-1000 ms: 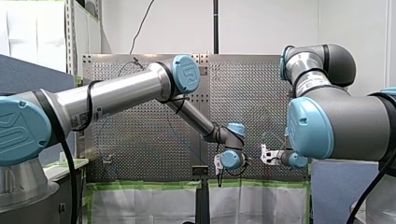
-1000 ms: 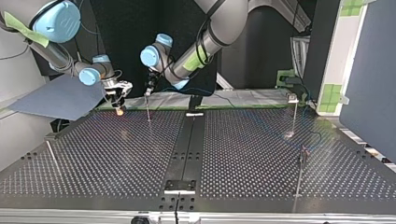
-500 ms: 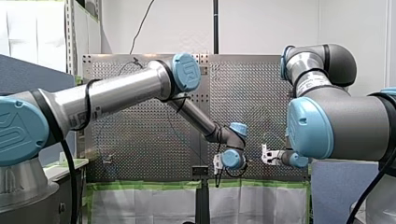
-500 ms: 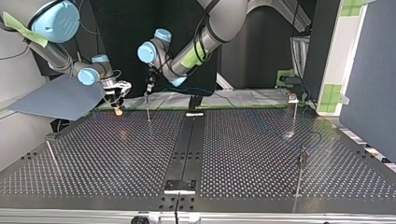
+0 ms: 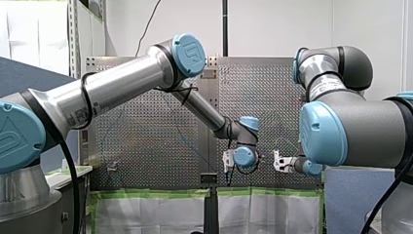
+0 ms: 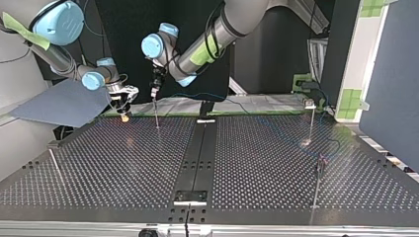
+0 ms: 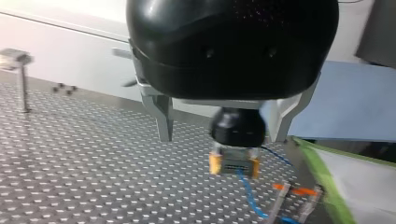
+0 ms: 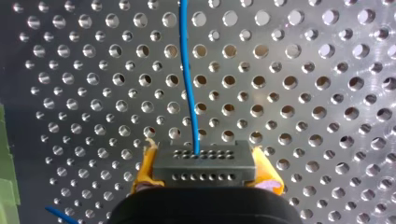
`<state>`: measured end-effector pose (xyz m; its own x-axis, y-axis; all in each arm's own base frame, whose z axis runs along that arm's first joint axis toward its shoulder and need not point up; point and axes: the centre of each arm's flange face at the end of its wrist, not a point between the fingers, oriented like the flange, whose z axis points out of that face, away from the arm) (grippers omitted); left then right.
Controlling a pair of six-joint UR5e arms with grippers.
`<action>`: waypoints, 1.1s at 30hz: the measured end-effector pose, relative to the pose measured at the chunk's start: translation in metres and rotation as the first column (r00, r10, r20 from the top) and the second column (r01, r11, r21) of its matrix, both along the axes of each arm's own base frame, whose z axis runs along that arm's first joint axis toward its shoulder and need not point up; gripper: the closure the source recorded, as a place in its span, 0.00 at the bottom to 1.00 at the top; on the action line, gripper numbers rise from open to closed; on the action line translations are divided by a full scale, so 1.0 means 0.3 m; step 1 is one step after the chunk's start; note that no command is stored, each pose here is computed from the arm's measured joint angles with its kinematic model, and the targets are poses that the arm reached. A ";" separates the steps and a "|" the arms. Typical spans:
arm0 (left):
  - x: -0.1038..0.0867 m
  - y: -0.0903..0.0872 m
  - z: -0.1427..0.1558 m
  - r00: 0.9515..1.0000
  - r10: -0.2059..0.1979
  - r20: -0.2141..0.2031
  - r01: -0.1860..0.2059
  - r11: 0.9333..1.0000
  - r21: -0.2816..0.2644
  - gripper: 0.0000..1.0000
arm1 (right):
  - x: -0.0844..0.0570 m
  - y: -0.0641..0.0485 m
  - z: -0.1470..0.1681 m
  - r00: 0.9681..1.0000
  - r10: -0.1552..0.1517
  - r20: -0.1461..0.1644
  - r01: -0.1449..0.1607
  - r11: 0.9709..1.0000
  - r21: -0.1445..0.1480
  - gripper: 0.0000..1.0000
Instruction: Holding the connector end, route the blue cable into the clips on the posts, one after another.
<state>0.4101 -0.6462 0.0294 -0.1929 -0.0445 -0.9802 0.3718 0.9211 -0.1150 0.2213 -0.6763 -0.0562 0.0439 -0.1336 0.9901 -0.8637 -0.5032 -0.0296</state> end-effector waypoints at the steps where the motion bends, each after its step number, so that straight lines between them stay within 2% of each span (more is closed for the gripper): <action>1: -0.001 0.003 0.011 1.000 0.003 0.002 -0.003 1.000 -0.013 0.00 | 0.000 0.000 0.000 1.000 0.000 0.000 0.000 1.000 0.000 1.00; 5: 0.001 0.021 0.068 1.000 0.017 0.013 -0.016 0.997 -0.076 0.00 | 0.000 0.000 0.000 1.000 0.000 0.000 0.000 1.000 0.000 1.00; 9: 0.003 0.046 0.134 0.999 0.035 0.030 -0.030 0.990 -0.136 0.00 | 0.000 0.000 0.000 1.000 0.000 0.000 0.000 1.000 0.000 1.00; 13: 0.003 0.073 0.192 0.997 0.053 0.051 -0.043 0.984 -0.171 0.00 | 0.002 0.001 0.000 1.000 0.001 0.001 -0.001 1.000 0.001 1.00; 19: -0.023 0.116 0.265 0.997 0.057 0.059 -0.045 0.982 -0.182 0.00 | 0.007 0.003 0.000 1.000 0.006 0.001 -0.006 1.000 0.000 1.00; 29: -0.094 0.203 0.360 0.998 0.053 0.036 -0.047 0.988 -0.150 0.00 | 0.013 0.006 -0.001 1.000 0.012 -0.001 -0.012 1.000 0.003 1.00; 33: -0.114 0.235 0.403 0.998 0.058 0.040 -0.050 0.983 -0.175 0.00 | 0.014 0.008 -0.002 1.000 0.009 -0.003 -0.009 1.000 0.005 1.00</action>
